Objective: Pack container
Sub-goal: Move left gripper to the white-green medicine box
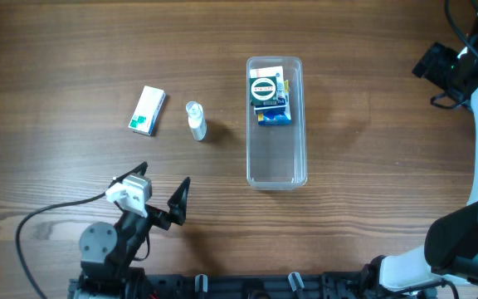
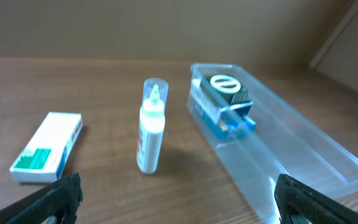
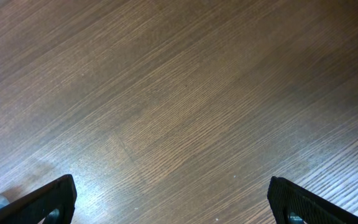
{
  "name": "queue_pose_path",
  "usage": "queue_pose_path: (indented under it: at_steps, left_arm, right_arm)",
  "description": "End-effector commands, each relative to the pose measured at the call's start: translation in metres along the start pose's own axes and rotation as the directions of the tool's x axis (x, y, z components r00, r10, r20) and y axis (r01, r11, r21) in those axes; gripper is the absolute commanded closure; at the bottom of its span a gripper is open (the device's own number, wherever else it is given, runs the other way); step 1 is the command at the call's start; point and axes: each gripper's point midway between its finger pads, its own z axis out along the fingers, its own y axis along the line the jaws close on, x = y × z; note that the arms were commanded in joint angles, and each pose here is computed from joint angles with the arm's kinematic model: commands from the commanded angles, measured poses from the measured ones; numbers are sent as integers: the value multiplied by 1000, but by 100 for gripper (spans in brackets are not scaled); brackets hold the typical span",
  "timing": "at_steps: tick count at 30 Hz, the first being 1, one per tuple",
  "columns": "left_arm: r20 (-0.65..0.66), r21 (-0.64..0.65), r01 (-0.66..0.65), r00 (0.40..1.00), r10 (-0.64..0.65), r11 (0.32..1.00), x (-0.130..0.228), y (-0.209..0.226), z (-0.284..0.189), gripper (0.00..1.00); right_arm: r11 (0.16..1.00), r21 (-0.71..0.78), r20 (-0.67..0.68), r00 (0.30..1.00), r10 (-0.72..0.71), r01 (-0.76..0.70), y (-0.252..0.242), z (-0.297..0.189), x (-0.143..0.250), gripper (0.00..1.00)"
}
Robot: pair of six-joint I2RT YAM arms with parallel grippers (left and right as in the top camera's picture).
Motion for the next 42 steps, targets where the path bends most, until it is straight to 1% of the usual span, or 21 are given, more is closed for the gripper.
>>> queue_pose_path:
  at_steps: [1, 3, 4, 6, 8, 10, 12, 16, 20, 21, 23, 24, 26, 28, 30, 32, 33, 36, 38, 42]
  left_arm:
    - [-48, -14, 23, 999, -24, 1000, -29, -6, -11, 0]
    - [-135, -54, 48, 989, -55, 997, -33, -3, -12, 0]
    - [-248, -112, 72, 964, -98, 991, -35, 3, -13, 0]
    - [-355, -157, 87, 925, -139, 984, -37, 6, -13, 0]
    - [-475, -180, 91, 864, -168, 979, -43, 5, -11, 0]
    - [-545, -219, 89, 815, -197, 972, -57, 8, -9, 0]
    - [-565, -254, 70, 798, -207, 965, -75, 13, -5, 0]
    - [-567, -314, 25, 797, -209, 949, -102, 25, -1, 0]
    - [-537, -384, -34, 821, -193, 923, -113, 39, -7, 0]
    - [-511, -420, -60, 840, -181, 905, -120, 47, -9, 0]
    - [-496, -461, -77, 849, -185, 884, -124, 57, -11, 0]
    - [-511, -473, -73, 835, -206, 878, -119, 62, -10, 0]
    - [-571, -511, -78, 775, -270, 856, -99, 78, -6, 0]
    - [-642, -533, -84, 688, -338, 842, -76, 91, 1, 0]
    - [-715, -508, -82, 596, -367, 857, -57, 95, 10, 0]
    - [-763, -492, -85, 522, -382, 867, -46, 102, 23, 0]
    - [-778, -484, -87, 498, -383, 871, -44, 108, 30, 0]
    - [-786, -484, -84, 478, -391, 871, -46, 124, 49, 0]
    - [-801, -441, -62, 478, -361, 895, -44, 127, 63, 0]
    - [-772, -444, -63, 534, -346, 894, -47, 140, 84, 0]
  right_arm:
    - [1000, -5, -20, 1000, 5, -5, 1, 8, 4, 0]
    - [1000, -5, -20, 1000, 4, -4, 1, 8, 4, 0]
    - [1000, -5, -20, 1000, 4, -4, 1, 8, 4, 0]
    - [1000, -5, -20, 1000, 4, -4, 1, 8, 4, 0]
    - [1000, -5, -20, 1000, 4, -4, 1, 8, 4, 0]
    - [1000, -5, -20, 1000, 4, -4, 1, 8, 4, 0]
    - [1000, -5, -20, 1000, 4, -4, 1, 8, 4, 0]
    - [1000, -5, -20, 1000, 4, -4, 1, 8, 4, 0]
    - [1000, -5, -20, 1000, 4, -4, 1, 8, 4, 0]
    - [1000, -5, -20, 1000, 5, -5, 1, 8, 4, 0]
    - [1000, -5, -20, 1000, 5, -5, 1, 8, 4, 0]
    - [1000, -5, -20, 1000, 4, -4, 1, 8, 4, 0]
    - [1000, -5, -20, 1000, 4, -4, 1, 8, 4, 0]
    - [1000, -5, -20, 1000, 4, -4, 1, 8, 4, 0]
    - [1000, -5, -20, 1000, 5, -5, 1, 8, 4, 0]
    - [1000, -5, -20, 1000, 4, -4, 1, 8, 4, 0]
    - [1000, -5, -20, 1000, 4, -4, 1, 8, 4, 0]
    - [1000, -5, -20, 1000, 4, -4, 1, 8, 4, 0]
    - [1000, -5, -20, 1000, 4, -4, 1, 8, 4, 0]
    - [1000, -5, -20, 1000, 4, -4, 1, 8, 4, 0]
